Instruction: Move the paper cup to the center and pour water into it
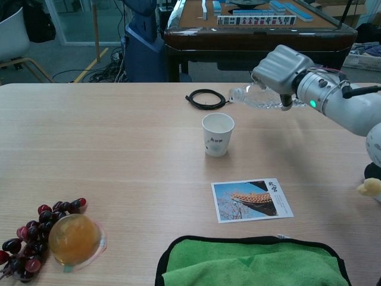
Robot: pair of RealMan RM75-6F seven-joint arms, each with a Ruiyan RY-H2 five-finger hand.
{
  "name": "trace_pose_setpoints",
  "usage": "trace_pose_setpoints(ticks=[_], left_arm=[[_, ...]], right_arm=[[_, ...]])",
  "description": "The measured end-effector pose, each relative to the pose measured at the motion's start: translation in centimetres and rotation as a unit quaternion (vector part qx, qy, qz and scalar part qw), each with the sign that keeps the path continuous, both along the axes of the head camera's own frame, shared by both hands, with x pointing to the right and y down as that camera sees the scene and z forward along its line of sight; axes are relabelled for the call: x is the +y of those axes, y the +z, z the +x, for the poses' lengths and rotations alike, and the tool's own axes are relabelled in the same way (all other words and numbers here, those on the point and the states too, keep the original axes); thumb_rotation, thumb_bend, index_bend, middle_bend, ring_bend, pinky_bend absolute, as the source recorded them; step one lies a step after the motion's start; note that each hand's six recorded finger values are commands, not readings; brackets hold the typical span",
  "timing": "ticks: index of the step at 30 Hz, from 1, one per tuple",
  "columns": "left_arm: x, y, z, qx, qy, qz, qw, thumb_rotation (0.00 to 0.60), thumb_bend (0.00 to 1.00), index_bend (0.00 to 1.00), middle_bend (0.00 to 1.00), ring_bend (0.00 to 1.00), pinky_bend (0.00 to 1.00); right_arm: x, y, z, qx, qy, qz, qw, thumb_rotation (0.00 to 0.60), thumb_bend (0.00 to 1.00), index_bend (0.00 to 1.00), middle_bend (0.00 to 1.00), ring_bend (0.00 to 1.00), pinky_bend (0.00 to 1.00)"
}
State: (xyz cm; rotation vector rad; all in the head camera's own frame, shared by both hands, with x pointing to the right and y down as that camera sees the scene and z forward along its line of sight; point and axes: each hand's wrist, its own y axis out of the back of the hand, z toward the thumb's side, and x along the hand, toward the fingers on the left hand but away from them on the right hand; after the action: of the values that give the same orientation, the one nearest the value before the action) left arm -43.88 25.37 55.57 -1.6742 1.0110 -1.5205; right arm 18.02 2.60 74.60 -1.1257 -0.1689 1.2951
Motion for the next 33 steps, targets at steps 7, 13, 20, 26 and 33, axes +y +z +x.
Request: trace_pose_setpoints(ticks=[7,13,20,26,33], left_arm=[[0.0,0.0,0.0,0.001,0.0,0.0,1.0,0.6,0.38,0.19,0.0,0.0,0.15],[-0.1,-0.2,0.0,0.002,-0.001,0.002,1.0,0.6,0.38,0.19,0.0,0.0,0.15],[0.0,-0.2,0.0,0.002,-0.001,0.001,1.0,0.6,0.38,0.19,0.0,0.0,0.15],[0.0,-0.2,0.1,0.003,0.0,0.002,1.0,0.6,0.38,0.19,0.0,0.0,0.16],[0.0,-0.3,0.0,0.004,-0.001,0.003,1.0,0.6,0.38,0.19,0.0,0.0,0.16]], right_arm=[[0.1,0.1,-0.4,0.032,-0.024,0.01,0.9991,0.6,0.13,0.64,0.63,0.56,0.58],[0.2,0.3,-0.9,0.051,-0.04,0.016,0.9978,0.6,0.13,0.65,0.63,0.56,0.58],[0.7,0.5,-1.9,0.071,-0.065,0.024,0.9951,0.6,0.14,0.65,0.63,0.56,0.58],[1.0,0.6,-2.6,0.071,-0.069,0.026,0.9948,0.6,0.14,0.65,0.63,0.56,0.58],[1.2,0.7,-3.4,0.085,-0.087,0.037,0.9919,0.6,0.14,0.65,0.63,0.56,0.58]])
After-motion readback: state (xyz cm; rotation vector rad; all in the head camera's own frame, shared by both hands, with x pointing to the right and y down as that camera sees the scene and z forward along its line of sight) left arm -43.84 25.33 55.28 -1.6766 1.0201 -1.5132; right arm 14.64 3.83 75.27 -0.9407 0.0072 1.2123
